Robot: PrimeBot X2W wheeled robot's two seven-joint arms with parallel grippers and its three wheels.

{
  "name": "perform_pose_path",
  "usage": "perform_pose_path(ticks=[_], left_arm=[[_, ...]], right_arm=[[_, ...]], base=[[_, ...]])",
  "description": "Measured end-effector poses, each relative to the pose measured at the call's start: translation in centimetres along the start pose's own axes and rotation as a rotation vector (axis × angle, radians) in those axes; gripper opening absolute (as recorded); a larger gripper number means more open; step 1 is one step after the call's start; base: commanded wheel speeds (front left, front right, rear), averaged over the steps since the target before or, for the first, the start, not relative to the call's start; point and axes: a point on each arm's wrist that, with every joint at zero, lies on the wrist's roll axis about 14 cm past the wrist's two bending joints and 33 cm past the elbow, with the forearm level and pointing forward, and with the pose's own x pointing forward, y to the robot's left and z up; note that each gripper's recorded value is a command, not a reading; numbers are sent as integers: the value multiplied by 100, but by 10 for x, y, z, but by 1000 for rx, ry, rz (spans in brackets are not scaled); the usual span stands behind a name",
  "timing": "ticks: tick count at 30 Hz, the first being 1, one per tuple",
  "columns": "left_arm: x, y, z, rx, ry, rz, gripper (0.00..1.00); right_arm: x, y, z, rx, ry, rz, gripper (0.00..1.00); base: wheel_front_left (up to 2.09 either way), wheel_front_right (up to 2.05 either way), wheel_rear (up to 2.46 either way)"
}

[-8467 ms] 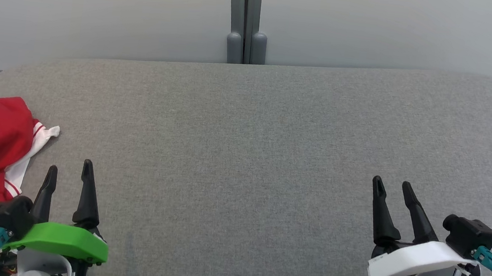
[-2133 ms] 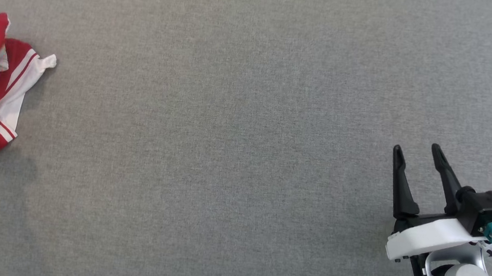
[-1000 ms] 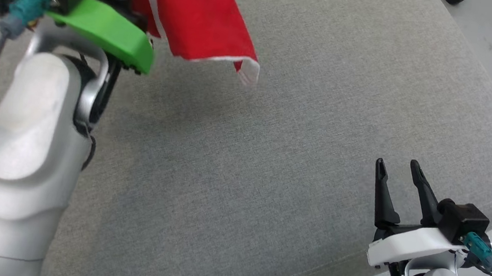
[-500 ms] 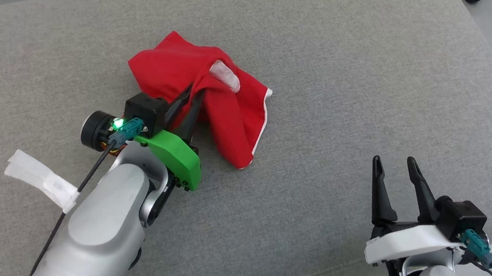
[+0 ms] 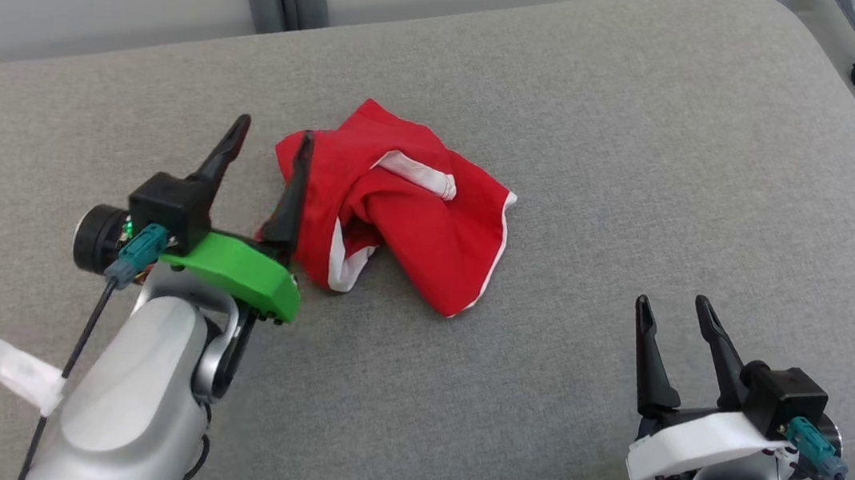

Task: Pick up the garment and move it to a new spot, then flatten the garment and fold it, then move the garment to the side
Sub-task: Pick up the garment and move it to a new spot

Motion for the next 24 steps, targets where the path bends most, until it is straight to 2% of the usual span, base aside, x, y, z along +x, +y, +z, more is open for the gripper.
perform_pose_path(ticks=[9, 12, 24], left_arm=[[-65, 71, 37, 63, -90, 227, 100], [-110, 98, 45, 81, -109, 336, 100], [-196, 129, 36, 95, -75, 539, 100]], right_arm=[[2, 28, 4, -3, -10, 84, 100], [4, 45, 6, -1, -12, 135, 100], [5, 76, 15, -16, -22, 234, 100]], base=[[0, 0, 0], [0, 0, 0], [0, 0, 0]])
